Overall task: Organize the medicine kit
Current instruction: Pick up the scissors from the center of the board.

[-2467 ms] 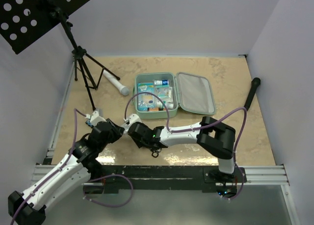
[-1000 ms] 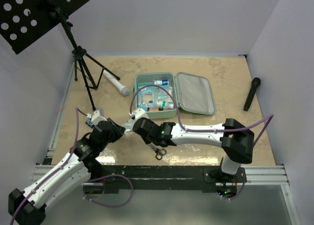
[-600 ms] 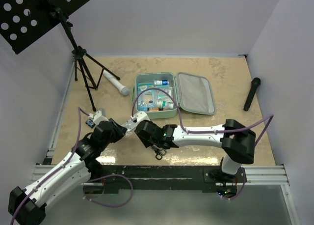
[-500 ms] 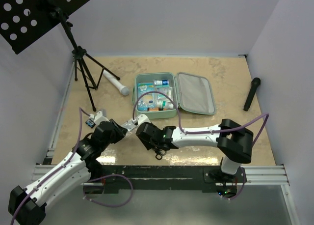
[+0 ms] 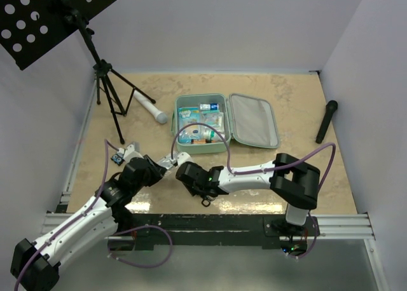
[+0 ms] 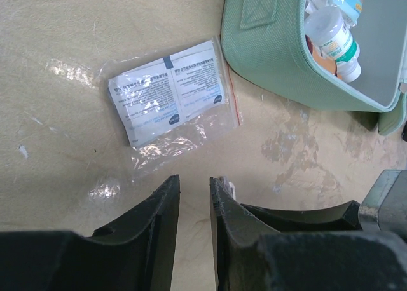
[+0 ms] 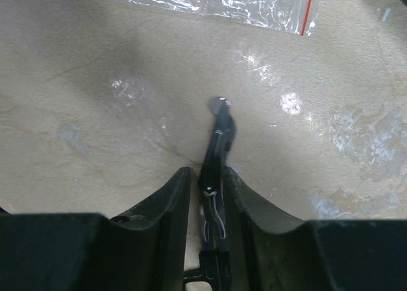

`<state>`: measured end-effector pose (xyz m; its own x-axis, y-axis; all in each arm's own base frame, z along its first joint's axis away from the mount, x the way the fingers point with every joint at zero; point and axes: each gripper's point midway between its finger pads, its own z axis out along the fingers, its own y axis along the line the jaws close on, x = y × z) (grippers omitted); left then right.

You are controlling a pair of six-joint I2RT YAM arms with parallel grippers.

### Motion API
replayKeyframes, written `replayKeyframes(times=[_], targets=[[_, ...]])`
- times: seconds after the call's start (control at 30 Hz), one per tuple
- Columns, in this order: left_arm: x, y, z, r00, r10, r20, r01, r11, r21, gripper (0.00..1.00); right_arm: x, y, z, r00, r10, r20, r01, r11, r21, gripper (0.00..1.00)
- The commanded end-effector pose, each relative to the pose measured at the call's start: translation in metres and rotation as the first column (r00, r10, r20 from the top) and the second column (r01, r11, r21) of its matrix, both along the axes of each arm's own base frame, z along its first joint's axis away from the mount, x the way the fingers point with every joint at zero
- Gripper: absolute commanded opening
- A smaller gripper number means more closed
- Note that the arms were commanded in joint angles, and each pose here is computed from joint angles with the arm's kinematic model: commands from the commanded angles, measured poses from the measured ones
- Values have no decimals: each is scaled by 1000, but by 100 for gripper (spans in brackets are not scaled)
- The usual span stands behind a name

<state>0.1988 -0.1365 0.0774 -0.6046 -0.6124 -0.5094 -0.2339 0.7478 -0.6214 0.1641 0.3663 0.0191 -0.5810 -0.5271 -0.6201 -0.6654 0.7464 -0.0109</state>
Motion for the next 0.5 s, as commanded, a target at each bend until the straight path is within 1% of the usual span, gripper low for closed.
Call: replayKeyframes(times=[0.0,0.03,0.1,0.13,0.17,0.3,0.47], targets=[[2,-4,0,1000,-15,17,15,1000,-12,30,-2,-13,-21,1000,0,-18,-1,998,-61,24],[2,-5,1,1000,-18,18,18,1000,-11,30,-3,-14,-22,1000,-1,-20,0,998,-65,17],[2,-4,0,1000,-16,17,16,1000,-8,30,-3,-15,-22,1000,-8,-23,7,998,-65,9],[2,-4,1,1000,-17,19,17,1000,-8,30,-3,-15,-22,1000,-13,-23,11,998,-63,3],[2,-4,1,1000,-16,19,16,1000,-7,30,-3,-14,-19,1000,-16,-20,14,998,-60,0],[3,-4,1,1000,-16,20,17,1000,-6,30,0,-11,-4,1000,-29,-6,29,999,-36,0],[4,-4,4,1000,-15,26,15,1000,-6,30,6,-3,31,999,-45,24,45,999,19,0]])
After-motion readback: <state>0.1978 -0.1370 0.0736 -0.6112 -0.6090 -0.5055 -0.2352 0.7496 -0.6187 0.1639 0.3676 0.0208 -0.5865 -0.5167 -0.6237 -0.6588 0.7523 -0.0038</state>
